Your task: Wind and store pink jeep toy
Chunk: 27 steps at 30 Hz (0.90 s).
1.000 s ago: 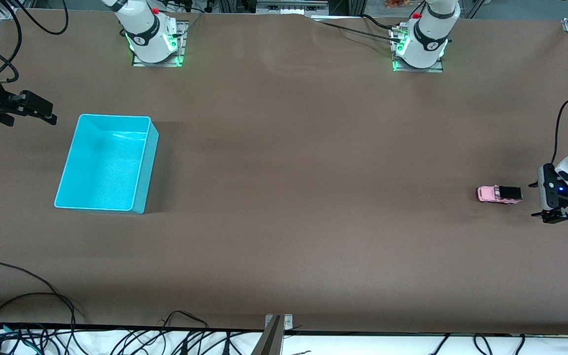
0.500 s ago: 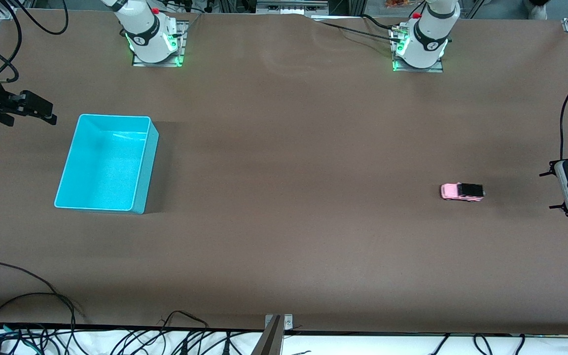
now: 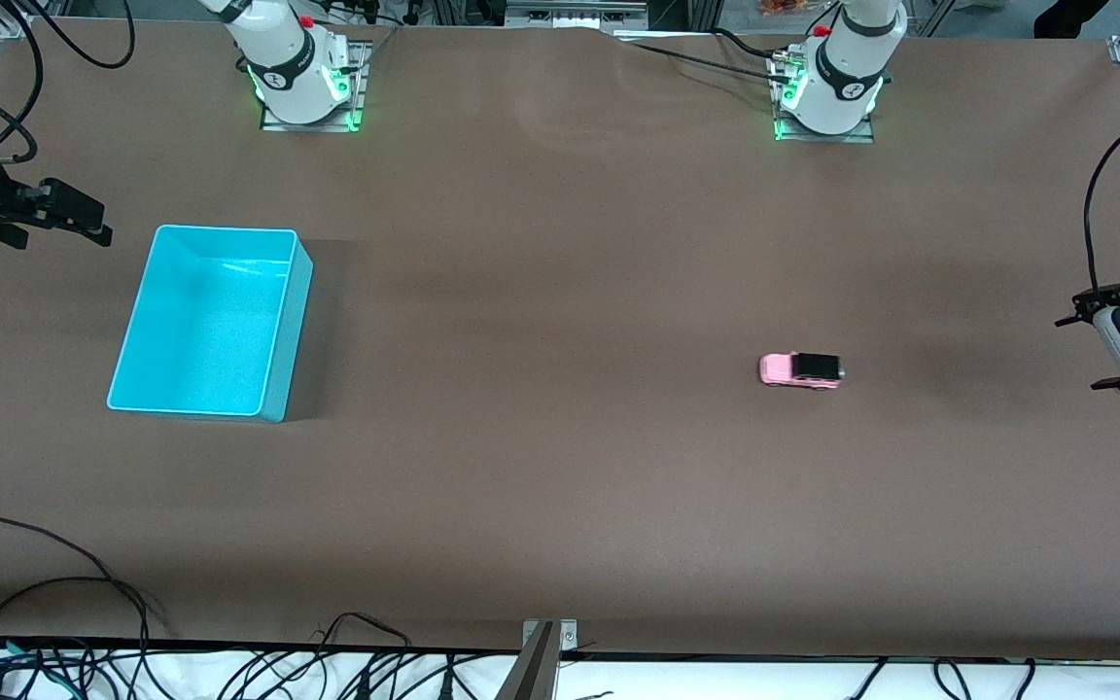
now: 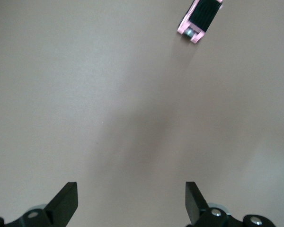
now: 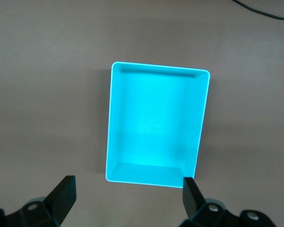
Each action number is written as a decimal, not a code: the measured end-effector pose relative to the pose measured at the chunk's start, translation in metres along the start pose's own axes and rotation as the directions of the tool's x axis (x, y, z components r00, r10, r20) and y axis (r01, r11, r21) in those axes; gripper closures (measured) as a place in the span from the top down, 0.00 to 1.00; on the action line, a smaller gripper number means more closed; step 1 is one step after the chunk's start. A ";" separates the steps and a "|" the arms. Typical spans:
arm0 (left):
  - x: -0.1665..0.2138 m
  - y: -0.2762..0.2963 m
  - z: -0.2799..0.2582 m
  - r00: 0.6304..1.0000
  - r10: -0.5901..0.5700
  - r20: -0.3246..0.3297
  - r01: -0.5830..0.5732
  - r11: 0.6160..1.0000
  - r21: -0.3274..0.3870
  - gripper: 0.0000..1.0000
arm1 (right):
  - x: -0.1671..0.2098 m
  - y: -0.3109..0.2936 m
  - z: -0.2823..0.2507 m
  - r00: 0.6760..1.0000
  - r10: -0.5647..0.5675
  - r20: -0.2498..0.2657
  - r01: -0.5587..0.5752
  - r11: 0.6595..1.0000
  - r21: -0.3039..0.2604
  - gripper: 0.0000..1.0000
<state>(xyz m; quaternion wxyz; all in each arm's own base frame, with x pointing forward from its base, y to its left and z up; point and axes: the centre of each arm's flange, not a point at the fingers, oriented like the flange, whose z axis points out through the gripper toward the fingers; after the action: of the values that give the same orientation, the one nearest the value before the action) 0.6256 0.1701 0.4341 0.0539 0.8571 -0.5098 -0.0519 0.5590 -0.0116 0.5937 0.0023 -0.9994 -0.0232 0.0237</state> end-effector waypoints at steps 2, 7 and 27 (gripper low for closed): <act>0.005 0.005 -0.006 1.000 -0.028 0.000 0.028 1.000 -0.001 1.00 | 0.000 0.000 0.000 1.000 0.000 0.000 0.000 1.000 0.000 1.00; 0.033 0.031 -0.034 0.989 -0.149 0.003 0.150 0.989 -0.011 1.00 | 0.000 0.000 0.000 1.000 0.000 0.000 0.000 1.000 0.000 1.00; 0.124 0.104 -0.088 0.881 -0.472 0.033 0.473 0.881 -0.027 1.00 | 0.000 0.000 0.000 1.000 0.000 0.000 0.000 1.000 0.000 1.00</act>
<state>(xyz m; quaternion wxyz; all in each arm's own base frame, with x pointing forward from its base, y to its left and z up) 0.6068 0.0152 0.5320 0.0480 0.9537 -0.2851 -0.0833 0.5590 -0.0116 0.5937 0.0024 -0.9994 -0.0231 0.0236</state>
